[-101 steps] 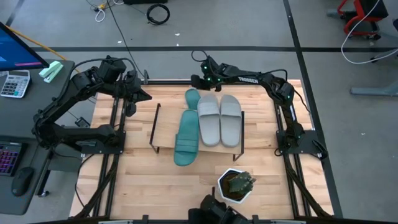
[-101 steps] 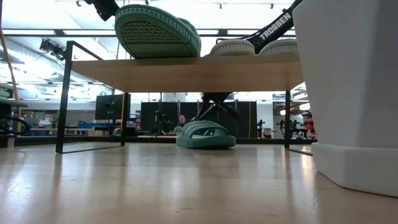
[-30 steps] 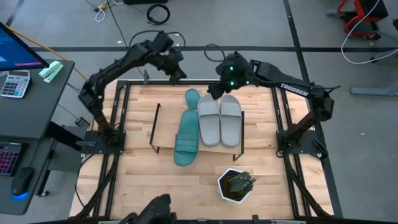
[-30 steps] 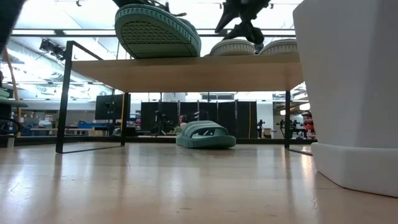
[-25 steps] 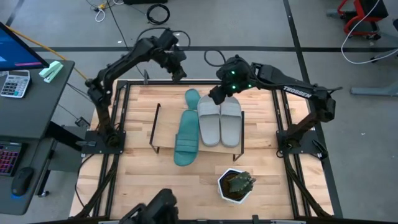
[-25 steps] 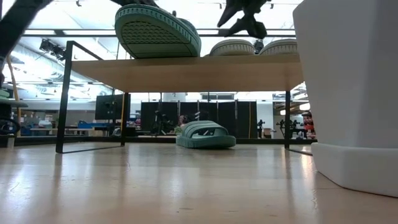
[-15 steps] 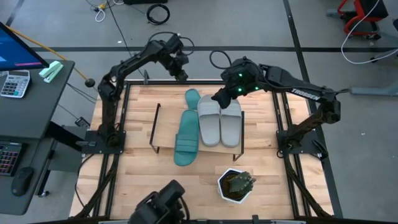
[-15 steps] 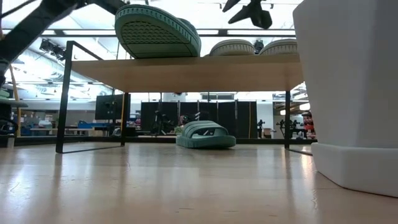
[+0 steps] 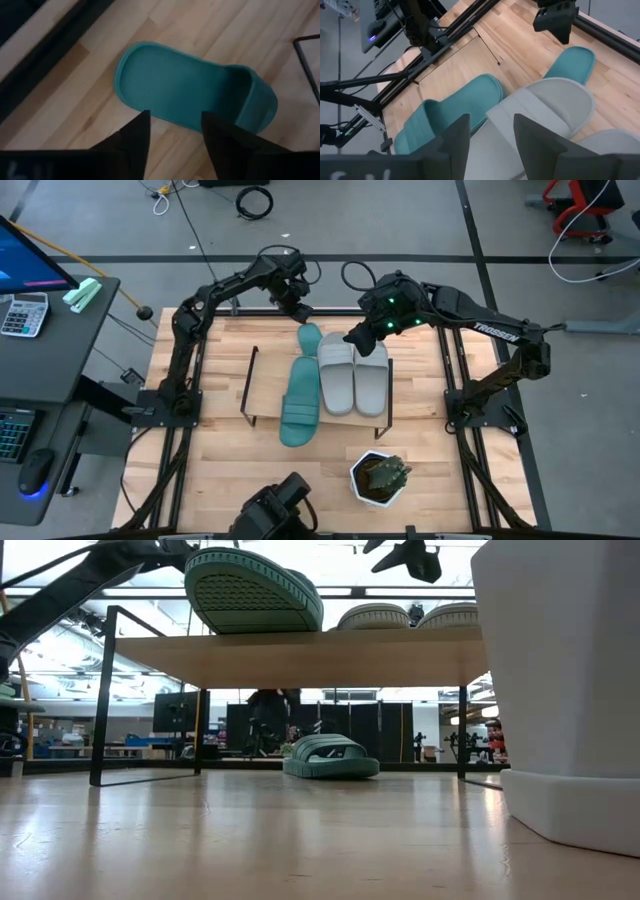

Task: Pick and place slides into the shelf
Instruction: Put the green slipper on the shelf

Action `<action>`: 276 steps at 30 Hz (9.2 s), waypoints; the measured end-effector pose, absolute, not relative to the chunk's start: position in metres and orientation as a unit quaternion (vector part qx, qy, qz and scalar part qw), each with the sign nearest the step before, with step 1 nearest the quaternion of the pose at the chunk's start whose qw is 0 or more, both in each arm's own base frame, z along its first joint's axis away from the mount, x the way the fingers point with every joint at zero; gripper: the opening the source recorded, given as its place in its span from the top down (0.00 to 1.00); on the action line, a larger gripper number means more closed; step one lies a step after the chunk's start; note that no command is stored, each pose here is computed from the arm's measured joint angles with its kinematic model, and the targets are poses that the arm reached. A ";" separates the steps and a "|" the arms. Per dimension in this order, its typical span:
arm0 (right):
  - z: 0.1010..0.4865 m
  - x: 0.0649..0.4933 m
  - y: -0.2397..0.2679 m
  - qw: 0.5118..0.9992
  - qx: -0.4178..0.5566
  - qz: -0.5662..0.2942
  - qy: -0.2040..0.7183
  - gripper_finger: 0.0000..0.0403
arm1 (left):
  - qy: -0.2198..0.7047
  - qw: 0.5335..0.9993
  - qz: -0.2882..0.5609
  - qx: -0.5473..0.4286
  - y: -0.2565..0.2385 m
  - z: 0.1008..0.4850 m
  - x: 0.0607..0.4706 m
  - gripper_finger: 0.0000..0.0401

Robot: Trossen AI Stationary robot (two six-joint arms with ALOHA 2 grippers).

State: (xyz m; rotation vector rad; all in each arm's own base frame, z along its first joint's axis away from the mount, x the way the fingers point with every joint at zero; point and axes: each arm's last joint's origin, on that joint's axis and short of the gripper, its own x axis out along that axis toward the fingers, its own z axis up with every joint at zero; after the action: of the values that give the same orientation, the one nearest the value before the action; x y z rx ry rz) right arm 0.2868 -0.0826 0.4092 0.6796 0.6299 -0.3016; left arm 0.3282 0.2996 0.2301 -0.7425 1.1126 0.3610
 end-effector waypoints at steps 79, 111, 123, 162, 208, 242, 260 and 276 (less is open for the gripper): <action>0.410 0.295 -0.057 0.886 0.326 -0.133 0.301 0.60 | 0.513 0.773 0.142 -0.345 0.334 0.174 0.326 0.91; 0.412 0.296 -0.057 0.893 0.317 -0.135 0.288 0.60 | 0.466 0.815 0.249 -0.239 0.325 0.303 0.261 0.94; 0.412 0.296 -0.057 0.895 0.313 -0.134 0.289 0.60 | 0.391 0.843 0.296 -0.222 0.323 0.365 0.213 0.94; 0.430 0.269 -0.032 0.945 0.112 -0.025 0.307 0.60 | 0.413 0.870 0.140 -0.231 0.184 0.466 0.227 0.95; 0.432 0.267 0.011 0.936 0.174 -0.077 0.296 0.60 | 0.302 0.900 -0.072 -0.307 0.086 0.429 0.178 0.95; 0.429 0.293 0.042 0.958 0.122 -0.007 0.259 0.60 | 0.429 0.835 -0.004 -0.344 0.106 0.373 0.187 0.95; 0.410 0.325 0.053 0.956 0.135 -0.006 0.260 0.60 | 0.425 0.846 -0.008 -0.322 0.130 0.364 0.188 0.96; 0.410 0.325 0.053 0.954 0.154 -0.012 0.258 0.60 | 0.437 0.842 -0.013 -0.317 0.142 0.351 0.201 0.96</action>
State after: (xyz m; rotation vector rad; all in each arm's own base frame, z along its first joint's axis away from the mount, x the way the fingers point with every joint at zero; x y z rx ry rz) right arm 0.3249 0.0533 0.4100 0.3130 0.5241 -0.0242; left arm 0.2008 0.1424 0.3510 -0.6691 0.9227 -0.0269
